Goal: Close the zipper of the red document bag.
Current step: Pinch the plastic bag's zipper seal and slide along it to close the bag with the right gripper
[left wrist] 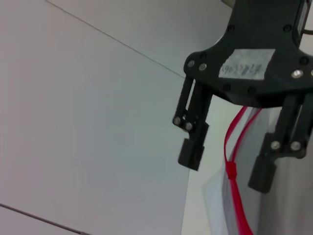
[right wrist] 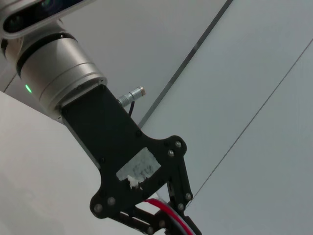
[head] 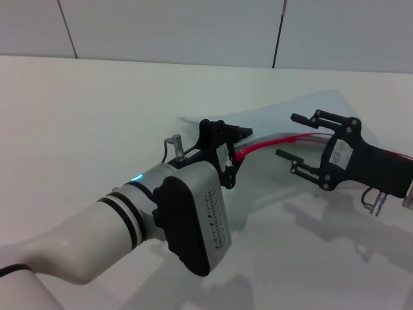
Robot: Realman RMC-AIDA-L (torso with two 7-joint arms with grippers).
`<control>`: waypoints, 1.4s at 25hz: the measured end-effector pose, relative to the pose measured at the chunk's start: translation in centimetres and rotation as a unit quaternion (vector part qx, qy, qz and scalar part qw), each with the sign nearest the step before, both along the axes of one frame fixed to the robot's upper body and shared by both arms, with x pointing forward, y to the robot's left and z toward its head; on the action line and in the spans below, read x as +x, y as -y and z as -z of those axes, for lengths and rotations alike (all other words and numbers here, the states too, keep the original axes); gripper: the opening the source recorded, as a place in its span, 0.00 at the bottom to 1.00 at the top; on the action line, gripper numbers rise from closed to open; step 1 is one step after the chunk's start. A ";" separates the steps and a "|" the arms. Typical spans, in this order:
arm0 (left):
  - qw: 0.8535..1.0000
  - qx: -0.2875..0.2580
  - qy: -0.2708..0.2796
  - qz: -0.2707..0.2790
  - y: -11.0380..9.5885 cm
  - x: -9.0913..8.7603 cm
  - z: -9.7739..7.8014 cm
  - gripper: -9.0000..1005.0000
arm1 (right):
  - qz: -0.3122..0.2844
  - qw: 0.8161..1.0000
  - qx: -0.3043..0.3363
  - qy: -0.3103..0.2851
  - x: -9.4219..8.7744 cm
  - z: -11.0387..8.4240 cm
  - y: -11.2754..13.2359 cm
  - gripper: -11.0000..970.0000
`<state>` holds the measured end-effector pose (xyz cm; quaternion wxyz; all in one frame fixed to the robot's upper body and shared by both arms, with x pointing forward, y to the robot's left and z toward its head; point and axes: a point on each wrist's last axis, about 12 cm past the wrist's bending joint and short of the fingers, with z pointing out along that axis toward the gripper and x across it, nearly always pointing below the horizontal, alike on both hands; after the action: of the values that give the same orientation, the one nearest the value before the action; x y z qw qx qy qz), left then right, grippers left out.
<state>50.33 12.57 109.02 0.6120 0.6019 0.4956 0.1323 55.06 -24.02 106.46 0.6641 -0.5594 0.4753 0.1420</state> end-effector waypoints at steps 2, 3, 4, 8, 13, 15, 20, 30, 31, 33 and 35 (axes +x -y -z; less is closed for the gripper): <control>1.000 0.000 0.000 0.001 0.0 -0.1 0.0 0.06 | 0.004 1.000 -0.004 -0.002 0.1 0.1 0.0 0.64; 1.000 0.000 0.000 0.001 0.1 -0.1 0.0 0.06 | 0.006 1.000 -0.006 -0.002 0.1 0.2 0.0 0.60; 1.000 0.000 0.000 0.001 0.1 -0.1 0.0 0.06 | 0.008 1.000 -0.008 -0.003 0.1 0.2 0.0 0.56; 1.000 0.000 0.000 0.002 0.1 -0.1 0.0 0.06 | 0.011 1.000 -0.013 -0.006 0.2 0.4 0.0 0.40; 1.000 0.001 0.000 0.003 0.1 -0.1 0.1 0.06 | 0.009 1.000 -0.017 -0.006 0.3 0.4 -0.1 0.23; 1.000 0.001 -0.001 0.003 0.1 -0.1 0.1 0.06 | 0.007 1.000 -0.016 -0.006 0.2 0.4 -0.1 0.22; 1.000 0.003 -0.002 0.003 0.2 0.0 0.1 0.06 | 0.007 1.000 -0.015 -0.007 0.1 0.4 -0.1 0.21; 1.000 0.002 -0.002 0.003 0.2 -0.1 0.2 0.06 | -0.001 1.000 -0.022 -0.008 0.1 0.5 -0.3 0.15; 1.000 0.002 -0.002 0.003 0.2 -0.1 0.2 0.06 | -0.002 1.000 -0.023 -0.008 0.1 0.5 -0.3 0.13; 1.000 0.002 -0.002 0.004 0.2 -0.1 0.1 0.06 | -0.003 1.000 -0.024 -0.008 0.2 0.5 -0.4 0.11; 1.000 0.002 -0.002 0.005 0.2 -0.1 0.1 0.06 | -0.003 1.000 -0.025 -0.008 0.2 0.5 -0.4 0.10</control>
<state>50.19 12.33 108.90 0.6108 0.6053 0.4937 0.1292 55.24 -23.66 105.93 0.6458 -0.5759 0.4824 0.1364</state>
